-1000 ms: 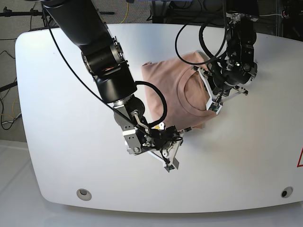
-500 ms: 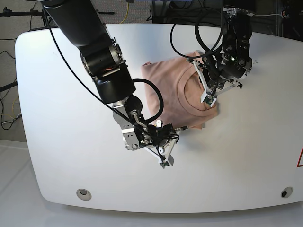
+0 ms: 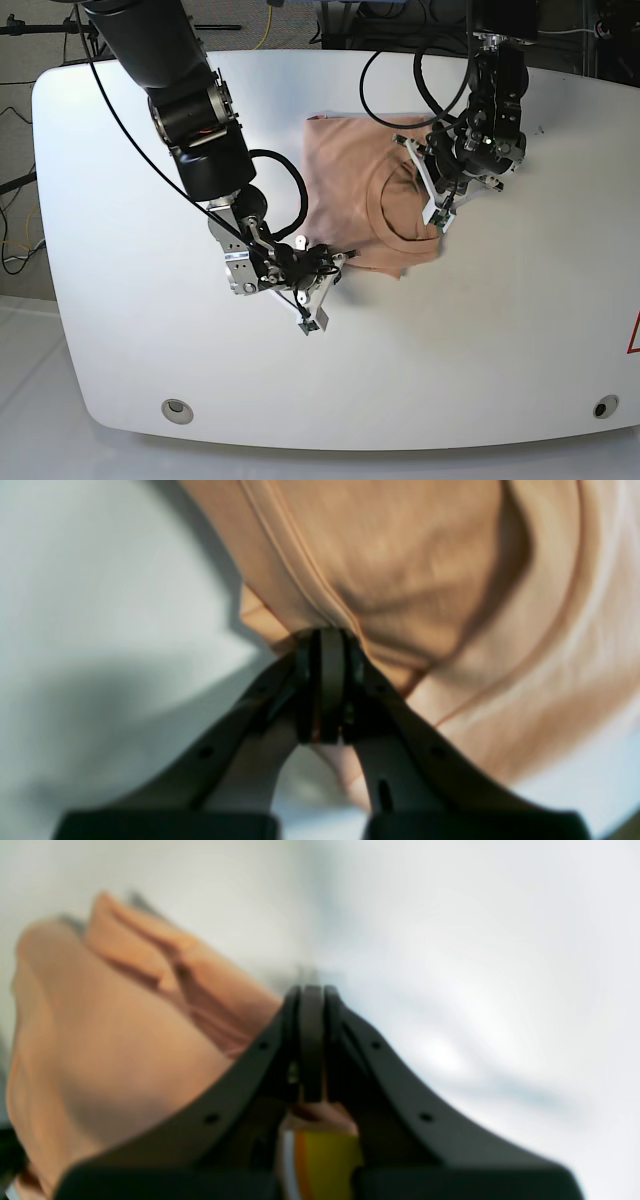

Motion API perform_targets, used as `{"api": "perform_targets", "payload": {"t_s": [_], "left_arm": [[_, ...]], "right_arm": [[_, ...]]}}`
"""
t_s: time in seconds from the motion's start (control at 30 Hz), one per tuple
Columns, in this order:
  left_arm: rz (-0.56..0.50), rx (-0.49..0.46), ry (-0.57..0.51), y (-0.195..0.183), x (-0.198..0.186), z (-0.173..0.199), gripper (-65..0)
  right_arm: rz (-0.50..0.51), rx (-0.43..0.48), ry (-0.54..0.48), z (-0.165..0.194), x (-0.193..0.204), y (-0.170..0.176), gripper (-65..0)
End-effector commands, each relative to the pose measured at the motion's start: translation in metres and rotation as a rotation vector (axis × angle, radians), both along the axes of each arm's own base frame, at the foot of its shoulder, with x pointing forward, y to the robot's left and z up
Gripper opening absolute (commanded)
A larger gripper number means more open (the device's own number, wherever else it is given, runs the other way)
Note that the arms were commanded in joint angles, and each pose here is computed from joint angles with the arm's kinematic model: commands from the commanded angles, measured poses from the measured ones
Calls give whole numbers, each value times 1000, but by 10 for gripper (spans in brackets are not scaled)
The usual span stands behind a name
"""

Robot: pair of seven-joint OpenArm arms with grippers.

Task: Fold the T-shirt properly
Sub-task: 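Grip opposite edges of the folded shirt with both grippers and shift it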

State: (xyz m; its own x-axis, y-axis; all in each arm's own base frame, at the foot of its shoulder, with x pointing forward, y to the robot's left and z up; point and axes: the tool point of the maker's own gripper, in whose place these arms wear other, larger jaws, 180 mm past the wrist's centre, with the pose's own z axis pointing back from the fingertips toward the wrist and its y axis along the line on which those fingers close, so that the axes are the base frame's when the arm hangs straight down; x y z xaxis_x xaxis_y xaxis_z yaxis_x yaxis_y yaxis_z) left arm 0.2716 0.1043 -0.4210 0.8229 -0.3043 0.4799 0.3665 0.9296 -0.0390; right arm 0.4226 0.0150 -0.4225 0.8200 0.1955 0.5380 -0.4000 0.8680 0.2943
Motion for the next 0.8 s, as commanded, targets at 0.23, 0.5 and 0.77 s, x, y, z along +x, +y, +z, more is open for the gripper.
{"api": "perform_targets", "payload": {"t_s": [0.23,0.5,0.77], "left_arm": [[16,23,38,8,19,-13,-650],[-47,0,-36,-15,51,-7,-650],[-104,-41,-38,-54,71,-15,-650]], "right_arm": [[-10,-30,-43,5,-8,-28,-645],[7,-55,-34,3,-26,-40,-645],[-83,-23,-21,-4,-41,-64,-645]]}}
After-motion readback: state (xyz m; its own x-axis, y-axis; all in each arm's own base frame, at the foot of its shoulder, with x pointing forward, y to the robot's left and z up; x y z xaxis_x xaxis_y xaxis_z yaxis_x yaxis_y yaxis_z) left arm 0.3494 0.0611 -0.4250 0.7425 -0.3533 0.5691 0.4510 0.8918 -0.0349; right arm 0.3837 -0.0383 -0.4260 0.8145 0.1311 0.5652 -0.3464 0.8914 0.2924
